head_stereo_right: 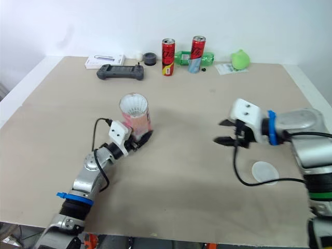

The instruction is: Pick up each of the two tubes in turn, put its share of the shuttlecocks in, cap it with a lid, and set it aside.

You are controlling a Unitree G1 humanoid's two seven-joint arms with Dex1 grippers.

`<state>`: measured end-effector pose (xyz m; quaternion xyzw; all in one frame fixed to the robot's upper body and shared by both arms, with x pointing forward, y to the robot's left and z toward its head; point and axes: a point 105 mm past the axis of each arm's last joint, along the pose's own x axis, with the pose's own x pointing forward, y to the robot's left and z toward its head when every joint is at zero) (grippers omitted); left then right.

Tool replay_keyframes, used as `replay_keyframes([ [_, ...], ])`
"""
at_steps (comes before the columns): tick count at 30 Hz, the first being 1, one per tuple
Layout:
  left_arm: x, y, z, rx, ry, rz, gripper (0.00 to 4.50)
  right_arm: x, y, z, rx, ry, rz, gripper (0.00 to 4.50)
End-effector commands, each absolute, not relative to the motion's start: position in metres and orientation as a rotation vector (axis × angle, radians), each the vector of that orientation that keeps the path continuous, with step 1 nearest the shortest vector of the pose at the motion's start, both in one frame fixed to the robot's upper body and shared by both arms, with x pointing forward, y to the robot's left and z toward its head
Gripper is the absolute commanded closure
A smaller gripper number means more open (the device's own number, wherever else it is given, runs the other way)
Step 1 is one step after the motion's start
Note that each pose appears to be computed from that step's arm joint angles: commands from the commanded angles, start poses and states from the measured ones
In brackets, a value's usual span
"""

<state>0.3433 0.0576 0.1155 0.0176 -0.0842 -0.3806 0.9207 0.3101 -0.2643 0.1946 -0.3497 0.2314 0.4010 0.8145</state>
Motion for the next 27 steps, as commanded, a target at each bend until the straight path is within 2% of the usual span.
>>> replay_keyframes([
  [1,0.333,0.054,0.102,0.065,-0.13,-0.857,1.56,0.303,-0.308,0.204,-0.779,0.558,0.745,0.04],
  [5,0.326,0.051,0.084,0.115,-0.062,-0.908,1.56,0.3,-0.335,0.189,-0.764,0.641,0.702,0.04],
  [16,0.325,0.059,0.068,0.145,0.016,-0.901,1.56,0.297,-0.33,0.137,-0.633,0.744,0.782,0.04],
  [19,0.326,0.058,0.068,0.146,0.016,-0.9,1.56,0.298,-0.33,0.125,-0.623,0.78,0.79,0.84],
  [21,0.326,0.058,0.069,0.146,0.014,-0.897,1.56,0.298,-0.329,0.124,-0.611,0.787,0.797,1.79],
  [22,0.327,0.059,0.069,0.145,0.014,-0.895,1.56,0.299,-0.329,0.124,-0.61,0.786,0.798,2.51],
  [23,0.327,0.059,0.07,0.145,0.013,-0.893,1.56,0.299,-0.329,0.124,-0.61,0.784,0.801,2.66],
  [25,0.327,0.059,0.07,0.147,0.011,-0.892,1.56,0.299,-0.328,0.126,-0.615,0.781,0.804,3.84],
  [27,0.327,0.059,0.07,0.148,0.009,-0.892,1.56,0.3,-0.327,0.129,-0.618,0.774,0.808,4.48],
])
